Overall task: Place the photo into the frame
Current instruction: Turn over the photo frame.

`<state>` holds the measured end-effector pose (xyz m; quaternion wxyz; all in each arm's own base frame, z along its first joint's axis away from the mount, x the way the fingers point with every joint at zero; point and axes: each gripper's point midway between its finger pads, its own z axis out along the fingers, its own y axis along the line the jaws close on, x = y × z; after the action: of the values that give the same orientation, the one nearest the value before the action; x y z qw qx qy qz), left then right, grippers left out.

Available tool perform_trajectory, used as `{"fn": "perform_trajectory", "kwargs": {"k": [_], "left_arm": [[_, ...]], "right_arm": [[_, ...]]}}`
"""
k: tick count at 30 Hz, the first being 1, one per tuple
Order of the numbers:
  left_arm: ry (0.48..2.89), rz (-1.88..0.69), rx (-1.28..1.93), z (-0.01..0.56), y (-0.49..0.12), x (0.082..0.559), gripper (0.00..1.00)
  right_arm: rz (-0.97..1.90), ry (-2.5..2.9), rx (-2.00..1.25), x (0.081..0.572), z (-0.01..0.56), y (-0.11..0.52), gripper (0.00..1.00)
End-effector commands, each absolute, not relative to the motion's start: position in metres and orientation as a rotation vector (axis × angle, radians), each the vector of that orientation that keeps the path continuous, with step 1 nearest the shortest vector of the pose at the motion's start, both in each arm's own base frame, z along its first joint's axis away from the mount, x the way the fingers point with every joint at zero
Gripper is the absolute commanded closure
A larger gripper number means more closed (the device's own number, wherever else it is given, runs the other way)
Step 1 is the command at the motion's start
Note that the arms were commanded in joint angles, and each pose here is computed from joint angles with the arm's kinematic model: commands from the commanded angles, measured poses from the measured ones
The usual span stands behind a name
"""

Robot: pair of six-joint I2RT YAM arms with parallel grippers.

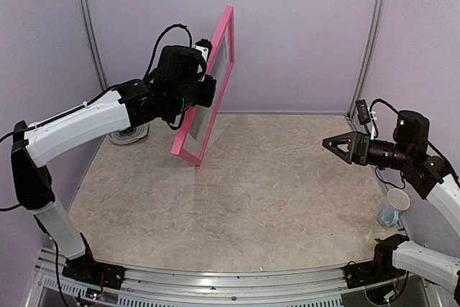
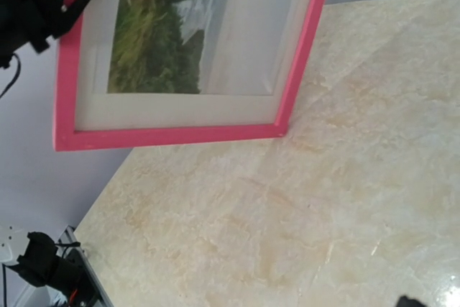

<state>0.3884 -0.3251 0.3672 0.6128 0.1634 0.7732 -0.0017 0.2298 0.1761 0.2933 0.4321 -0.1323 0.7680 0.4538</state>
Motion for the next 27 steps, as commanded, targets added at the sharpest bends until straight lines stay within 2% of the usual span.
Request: {"fn": "perform_trajectory", "kwargs": {"k": [1,13,27], "left_arm": [[1.571,-0.323,0.051,0.462,-0.298,0.386,1.0],[1.422,-0.664,-0.254,0.468,-0.245,0.37,1.0],[1.349,-0.984,-0.604,0.39,-0.198,0.349,1.0]], "right_arm": [[1.139,1.895,-0.313,0.231,0.293,0.175,0.01],[1.152,1.912,-0.304,0.233,0.285,0.176,0.01],[1.282,1.969,-0.189,0.236,0.253,0.182,0.01]]}}
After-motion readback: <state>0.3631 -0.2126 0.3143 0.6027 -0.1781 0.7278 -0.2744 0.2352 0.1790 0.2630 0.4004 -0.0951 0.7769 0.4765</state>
